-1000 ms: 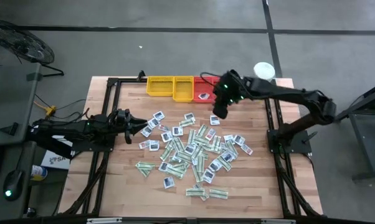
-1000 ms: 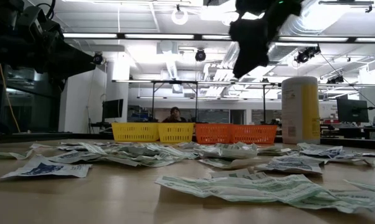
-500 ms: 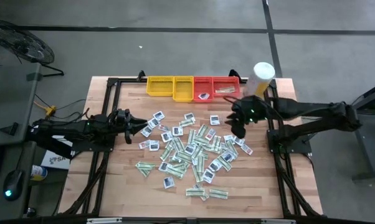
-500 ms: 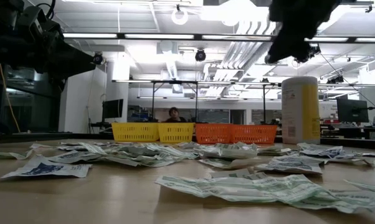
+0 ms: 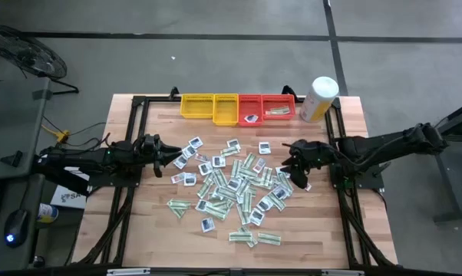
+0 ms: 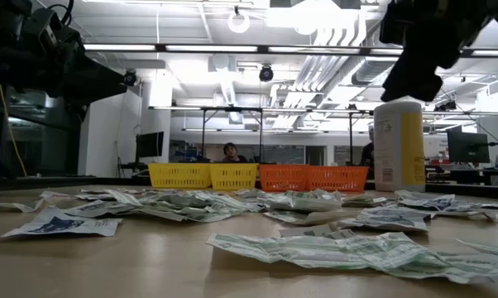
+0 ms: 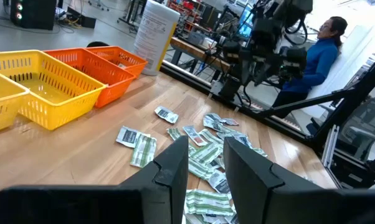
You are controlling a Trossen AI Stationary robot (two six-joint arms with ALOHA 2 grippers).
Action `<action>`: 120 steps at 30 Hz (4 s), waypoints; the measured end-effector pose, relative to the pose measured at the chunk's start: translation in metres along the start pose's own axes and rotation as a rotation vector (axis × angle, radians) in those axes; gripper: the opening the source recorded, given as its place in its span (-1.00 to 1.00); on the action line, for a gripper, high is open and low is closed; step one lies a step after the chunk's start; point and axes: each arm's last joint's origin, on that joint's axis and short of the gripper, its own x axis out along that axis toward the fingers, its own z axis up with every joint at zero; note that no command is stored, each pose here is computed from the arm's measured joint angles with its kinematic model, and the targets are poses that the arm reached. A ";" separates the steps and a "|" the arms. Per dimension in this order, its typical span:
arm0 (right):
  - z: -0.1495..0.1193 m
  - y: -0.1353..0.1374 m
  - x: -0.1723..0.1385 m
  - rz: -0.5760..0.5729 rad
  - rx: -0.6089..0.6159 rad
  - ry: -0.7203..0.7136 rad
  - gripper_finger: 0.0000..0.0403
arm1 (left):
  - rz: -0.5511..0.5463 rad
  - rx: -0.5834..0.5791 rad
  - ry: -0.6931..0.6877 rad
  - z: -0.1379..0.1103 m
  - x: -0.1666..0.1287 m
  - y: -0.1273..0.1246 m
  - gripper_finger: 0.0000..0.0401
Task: Pick & Place First Aid Supplies
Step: Put the gray packet into the right yellow bin
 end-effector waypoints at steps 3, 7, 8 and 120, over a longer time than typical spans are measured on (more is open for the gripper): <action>-0.011 -0.003 0.006 -0.008 0.046 0.032 -0.39 | 0.000 0.000 -0.001 0.000 0.000 0.000 -0.49; -0.025 -0.008 0.013 -0.027 0.181 0.085 -0.39 | 0.000 0.000 0.000 0.000 0.000 0.000 -0.49; -0.028 -0.009 0.014 -0.037 0.231 0.097 -0.39 | 0.000 0.000 0.000 0.000 0.000 0.000 -0.49; -0.063 -0.062 0.065 -0.368 0.144 0.551 -0.96 | 0.000 0.000 -0.001 0.000 0.000 0.000 -0.49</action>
